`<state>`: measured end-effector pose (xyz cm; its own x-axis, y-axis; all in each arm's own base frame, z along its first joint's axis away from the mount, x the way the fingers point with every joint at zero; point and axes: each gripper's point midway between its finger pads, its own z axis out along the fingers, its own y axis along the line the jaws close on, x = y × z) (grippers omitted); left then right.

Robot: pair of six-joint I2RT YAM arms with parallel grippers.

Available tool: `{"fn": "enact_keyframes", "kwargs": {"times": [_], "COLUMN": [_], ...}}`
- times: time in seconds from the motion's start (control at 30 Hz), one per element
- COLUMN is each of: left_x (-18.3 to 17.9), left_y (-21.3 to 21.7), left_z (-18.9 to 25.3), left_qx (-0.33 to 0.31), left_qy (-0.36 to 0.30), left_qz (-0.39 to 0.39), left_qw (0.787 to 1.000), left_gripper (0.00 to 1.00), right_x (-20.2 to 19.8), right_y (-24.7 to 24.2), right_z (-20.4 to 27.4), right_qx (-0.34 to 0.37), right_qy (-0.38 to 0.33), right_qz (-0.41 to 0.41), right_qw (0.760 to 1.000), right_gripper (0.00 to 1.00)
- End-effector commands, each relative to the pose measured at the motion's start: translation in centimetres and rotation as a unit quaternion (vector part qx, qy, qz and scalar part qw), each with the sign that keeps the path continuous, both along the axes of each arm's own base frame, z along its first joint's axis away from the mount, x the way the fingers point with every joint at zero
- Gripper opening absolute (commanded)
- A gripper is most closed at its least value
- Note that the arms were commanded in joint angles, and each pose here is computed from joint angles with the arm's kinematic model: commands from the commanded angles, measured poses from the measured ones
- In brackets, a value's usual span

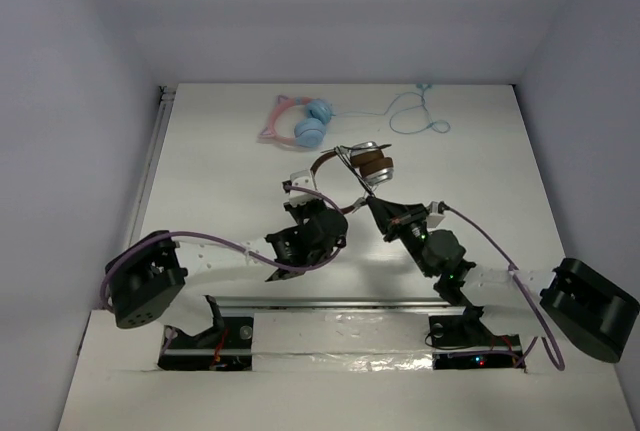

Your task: Wrap the headphones

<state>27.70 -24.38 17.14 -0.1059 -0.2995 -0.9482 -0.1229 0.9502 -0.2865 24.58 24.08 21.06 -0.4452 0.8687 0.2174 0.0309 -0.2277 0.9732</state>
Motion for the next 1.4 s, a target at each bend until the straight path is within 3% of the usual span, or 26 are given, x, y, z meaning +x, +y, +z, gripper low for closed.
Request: {"fn": "enact_keyframes", "kwargs": {"times": [0.0,0.1,0.3,0.33,0.4,0.53,0.57,0.87,1.0,1.1,1.17,1.2,1.23,1.3,1.33,1.37], "left_x": [-0.5,-0.7,-1.4,-1.7,-1.4,-0.9,-1.0,0.8,1.6,1.6,2.0,2.2,2.8,3.4,3.8,3.9], "left_y": [-2.2,-3.3,-4.9,-5.4,-5.1,-4.9,-5.0,-4.2,-4.1,-4.0,-3.6,-3.2,-3.0,-2.8,-2.8,-2.8], "left_z": [-0.6,-2.8,-7.3,-7.9,-9.0,-10.8,-11.2,-12.9,-13.0,-12.7,-12.4,-12.3,-11.8,-11.1,-10.7,-10.4], "left_qx": [0.035,0.053,0.073,0.073,0.081,0.083,0.084,0.081,0.101,0.096,0.096,0.099,0.097,0.096,0.095,0.095], "left_qy": [0.015,0.04,0.103,0.113,0.128,0.16,0.166,0.193,0.196,0.19,0.187,0.187,0.183,0.177,0.175,0.173], "left_qz": [-0.035,-0.058,-0.111,-0.126,-0.124,-0.136,-0.139,-0.144,-0.131,-0.13,-0.122,-0.116,-0.109,-0.105,-0.103,-0.101], "left_qw": [0.999,0.996,0.986,0.983,0.981,0.974,0.973,0.967,0.967,0.968,0.97,0.97,0.972,0.974,0.975,0.975], "left_gripper": [0.0,0.0,0.0,0.0,0.0,0.0,0.0,0.0,0.0,0.0,0.0,0.0,0.0,0.0,0.0,0.04], "right_x": [0.2,0.2,-0.6,-0.6,-0.8,-1.2,-1.1,-2.0,-2.1,-1.5,-1.3,-1.1,-1.1,-0.7,-1.1,-1.1], "right_y": [-0.1,0.4,0.6,0.6,0.6,0.6,0.7,1.3,2.4,1.1,-0.3,-1.7,-2.7,-5.2,-6.3,-7.1], "right_z": [4.0,2.3,-1.3,-2.6,-2.5,-4.4,-2.8,-2.4,-0.3,1.8,2.9,4.5,4.5,6.0,6.6,7.0], "right_qx": [0.098,0.087,0.035,0.011,-0.012,-0.104,-0.111,-0.238,-0.268,-0.27,-0.284,-0.283,-0.3,-0.33,-0.341,-0.363], "right_qy": [-0.018,0.003,0.038,0.055,0.053,0.079,0.06,0.046,0.014,-0.005,-0.017,-0.031,-0.028,-0.033,-0.036,-0.046], "right_qz": [0.004,0.013,0.028,0.026,0.029,0.036,0.035,0.074,0.099,0.06,0.031,-0.001,-0.015,-0.066,-0.078,-0.089], "right_qw": [0.995,0.996,0.998,0.998,0.998,0.991,0.991,0.967,0.958,0.961,0.958,0.959,0.953,0.941,0.936,0.926], "right_gripper": [0.07,0.14,0.37,0.43,0.45,0.64,0.65,0.9,0.91,0.87,0.75,0.67,0.41,0.15,0.05,0.04]}}
